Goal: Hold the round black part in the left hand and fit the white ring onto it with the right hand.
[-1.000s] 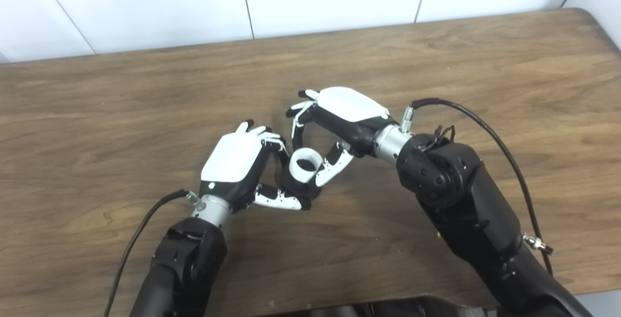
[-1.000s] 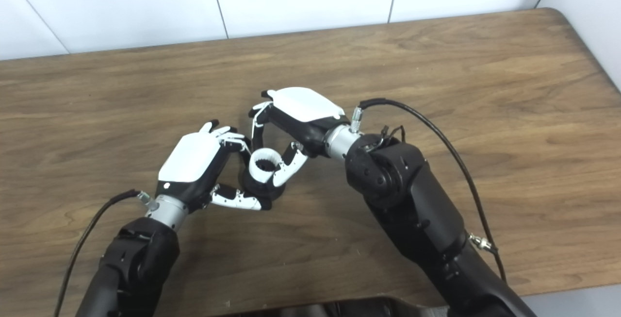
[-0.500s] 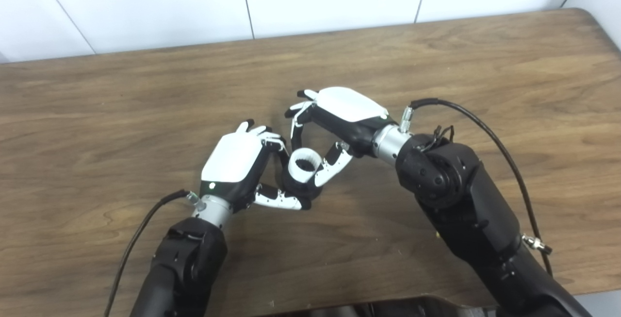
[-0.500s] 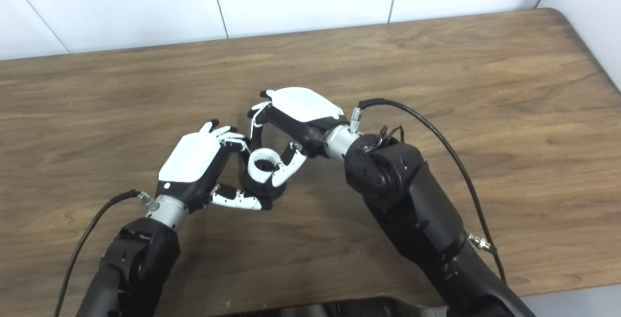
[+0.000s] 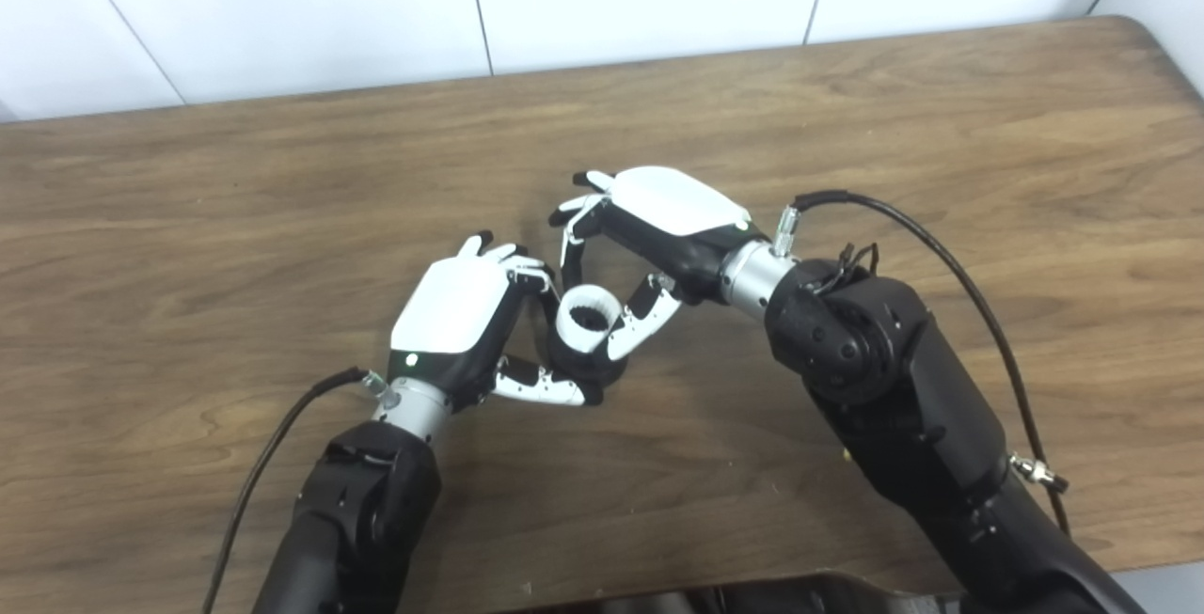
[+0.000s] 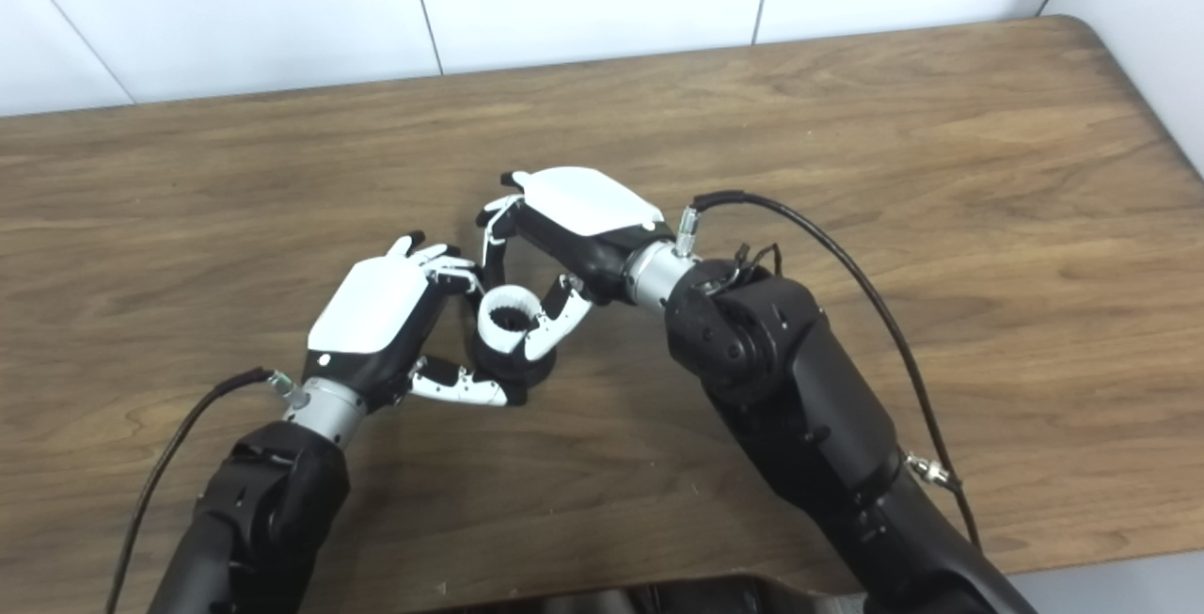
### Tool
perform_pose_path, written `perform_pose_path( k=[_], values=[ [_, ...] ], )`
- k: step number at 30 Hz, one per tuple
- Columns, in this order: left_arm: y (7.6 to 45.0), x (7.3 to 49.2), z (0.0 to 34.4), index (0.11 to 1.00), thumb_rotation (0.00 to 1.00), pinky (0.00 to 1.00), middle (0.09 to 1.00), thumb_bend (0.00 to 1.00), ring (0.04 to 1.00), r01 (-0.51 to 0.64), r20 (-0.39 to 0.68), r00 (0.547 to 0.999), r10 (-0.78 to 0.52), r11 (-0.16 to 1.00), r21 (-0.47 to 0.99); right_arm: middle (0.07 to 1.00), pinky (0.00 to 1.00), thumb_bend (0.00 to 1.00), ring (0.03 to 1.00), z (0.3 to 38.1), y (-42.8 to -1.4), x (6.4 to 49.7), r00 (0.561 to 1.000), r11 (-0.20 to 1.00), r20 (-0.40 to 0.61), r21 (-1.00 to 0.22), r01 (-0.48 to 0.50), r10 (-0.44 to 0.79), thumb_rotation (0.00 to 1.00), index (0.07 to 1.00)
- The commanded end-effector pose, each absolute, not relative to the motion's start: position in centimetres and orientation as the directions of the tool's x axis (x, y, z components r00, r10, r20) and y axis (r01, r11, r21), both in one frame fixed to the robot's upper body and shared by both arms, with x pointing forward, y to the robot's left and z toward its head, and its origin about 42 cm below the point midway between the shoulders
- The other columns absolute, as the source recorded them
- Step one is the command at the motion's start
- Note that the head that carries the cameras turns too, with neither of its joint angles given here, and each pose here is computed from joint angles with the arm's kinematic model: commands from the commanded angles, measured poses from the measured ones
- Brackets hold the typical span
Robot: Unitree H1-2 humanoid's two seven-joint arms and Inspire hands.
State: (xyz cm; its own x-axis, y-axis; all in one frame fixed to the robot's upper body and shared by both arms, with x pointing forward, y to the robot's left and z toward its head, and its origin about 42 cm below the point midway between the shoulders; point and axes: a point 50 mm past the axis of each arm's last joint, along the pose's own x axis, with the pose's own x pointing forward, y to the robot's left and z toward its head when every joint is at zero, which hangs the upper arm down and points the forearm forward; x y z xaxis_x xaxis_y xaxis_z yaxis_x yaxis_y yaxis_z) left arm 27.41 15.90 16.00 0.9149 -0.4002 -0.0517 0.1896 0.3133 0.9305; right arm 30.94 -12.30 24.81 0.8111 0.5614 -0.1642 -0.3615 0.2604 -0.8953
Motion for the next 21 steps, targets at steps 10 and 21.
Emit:
perform_pose_path(
  k=[10, 21],
  values=[
    [15.66, 27.75, 17.16, 0.484, 0.06, 1.00, 0.782, 0.52, 0.900, 0.137, 0.003, 0.914, -0.406, 0.315, 0.939, 0.863, 1.00, 0.52, 0.994, 26.38, -11.80, 31.23, 0.813, 0.274, -0.101, -0.912, -0.306, 0.573, 0.13, 0.486],
    [15.71, 27.76, 17.28, 0.484, 0.05, 1.00, 0.782, 0.52, 0.896, 0.135, 0.006, 0.915, -0.404, 0.319, 0.938, 0.856, 1.00, 0.52, 0.988, 25.91, -11.83, 31.32, 0.817, 0.268, -0.113, -0.912, -0.311, 0.566, 0.13, 0.486]
  ],
)
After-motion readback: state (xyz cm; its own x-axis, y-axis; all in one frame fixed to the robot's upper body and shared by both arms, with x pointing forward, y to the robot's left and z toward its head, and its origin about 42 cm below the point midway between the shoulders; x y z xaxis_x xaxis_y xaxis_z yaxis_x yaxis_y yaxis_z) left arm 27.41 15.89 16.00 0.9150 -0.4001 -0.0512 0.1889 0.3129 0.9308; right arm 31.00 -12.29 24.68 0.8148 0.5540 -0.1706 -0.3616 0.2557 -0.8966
